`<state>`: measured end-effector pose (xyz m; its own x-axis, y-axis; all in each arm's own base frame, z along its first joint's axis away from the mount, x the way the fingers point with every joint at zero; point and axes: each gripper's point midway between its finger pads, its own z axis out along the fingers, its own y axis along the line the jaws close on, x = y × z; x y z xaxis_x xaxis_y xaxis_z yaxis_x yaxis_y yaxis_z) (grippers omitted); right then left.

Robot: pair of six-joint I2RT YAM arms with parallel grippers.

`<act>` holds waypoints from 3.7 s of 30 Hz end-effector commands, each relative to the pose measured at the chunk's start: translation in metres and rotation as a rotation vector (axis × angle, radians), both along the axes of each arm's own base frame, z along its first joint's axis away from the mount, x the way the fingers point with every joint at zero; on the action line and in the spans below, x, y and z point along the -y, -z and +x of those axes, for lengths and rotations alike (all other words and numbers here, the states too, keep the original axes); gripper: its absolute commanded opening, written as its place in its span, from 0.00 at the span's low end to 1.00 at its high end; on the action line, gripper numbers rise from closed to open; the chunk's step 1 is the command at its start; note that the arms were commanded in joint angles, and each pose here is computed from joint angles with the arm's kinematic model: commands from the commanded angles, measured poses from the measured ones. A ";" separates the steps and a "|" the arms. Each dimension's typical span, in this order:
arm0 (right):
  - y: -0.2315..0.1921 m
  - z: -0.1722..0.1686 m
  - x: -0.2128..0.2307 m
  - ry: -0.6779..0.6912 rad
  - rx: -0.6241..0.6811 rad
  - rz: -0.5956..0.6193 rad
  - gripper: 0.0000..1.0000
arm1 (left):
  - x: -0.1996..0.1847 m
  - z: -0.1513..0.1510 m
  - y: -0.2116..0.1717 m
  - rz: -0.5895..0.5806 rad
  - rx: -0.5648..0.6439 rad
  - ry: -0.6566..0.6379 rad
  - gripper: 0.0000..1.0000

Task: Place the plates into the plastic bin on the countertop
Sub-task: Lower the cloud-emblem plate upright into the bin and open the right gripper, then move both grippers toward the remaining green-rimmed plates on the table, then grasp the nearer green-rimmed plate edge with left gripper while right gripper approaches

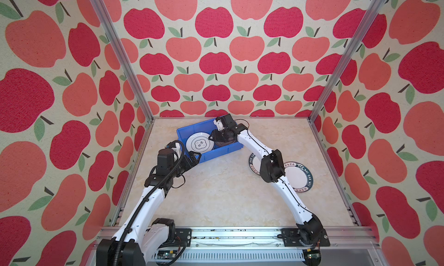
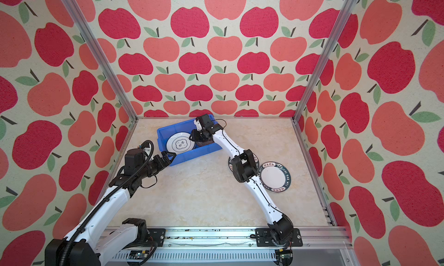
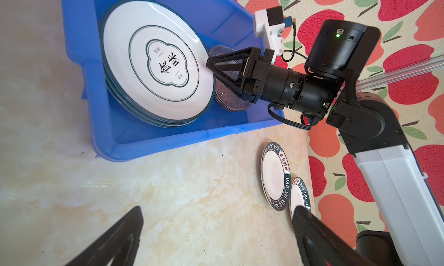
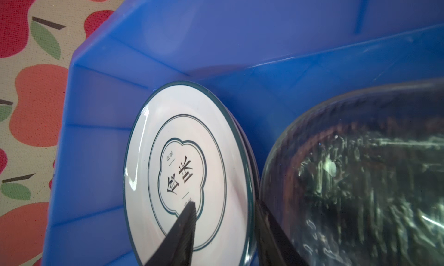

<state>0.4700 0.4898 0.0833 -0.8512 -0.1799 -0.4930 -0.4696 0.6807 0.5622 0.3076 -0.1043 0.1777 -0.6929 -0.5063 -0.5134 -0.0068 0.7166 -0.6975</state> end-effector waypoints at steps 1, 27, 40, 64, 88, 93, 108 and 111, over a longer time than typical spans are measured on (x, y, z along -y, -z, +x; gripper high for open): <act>-0.056 -0.011 -0.007 -0.034 0.065 0.045 0.43 | 0.003 0.005 -0.003 0.009 0.024 0.018 0.99; -0.123 0.010 0.068 0.078 0.161 -0.015 0.40 | 0.090 0.020 0.009 0.090 0.032 0.327 0.99; -0.152 -0.046 0.292 0.309 0.178 -0.025 0.44 | 0.201 0.031 0.032 0.077 0.048 0.566 0.93; -0.012 -0.057 0.407 0.515 -0.074 -0.070 0.41 | 0.291 0.062 0.112 0.047 -0.119 0.744 0.53; 0.054 -0.071 0.402 0.435 -0.250 -0.097 0.41 | 0.305 0.062 0.157 0.112 -0.243 0.762 0.43; 0.060 -0.074 0.391 0.395 -0.289 -0.030 0.39 | 0.304 0.065 0.156 0.100 -0.243 0.754 0.42; 0.037 -0.101 0.335 0.259 -0.319 0.129 0.29 | 0.286 0.075 0.149 0.061 -0.240 0.708 0.28; 0.028 -0.102 0.325 0.245 -0.316 0.182 0.27 | 0.284 0.074 0.143 0.060 -0.227 0.708 0.28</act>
<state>0.3694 0.1458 0.0300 -0.9757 0.1165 -0.1855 -0.0488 0.7100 0.7025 0.3912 -0.3886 0.0328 -0.9292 0.1211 -0.3491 0.3419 0.6400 -0.6881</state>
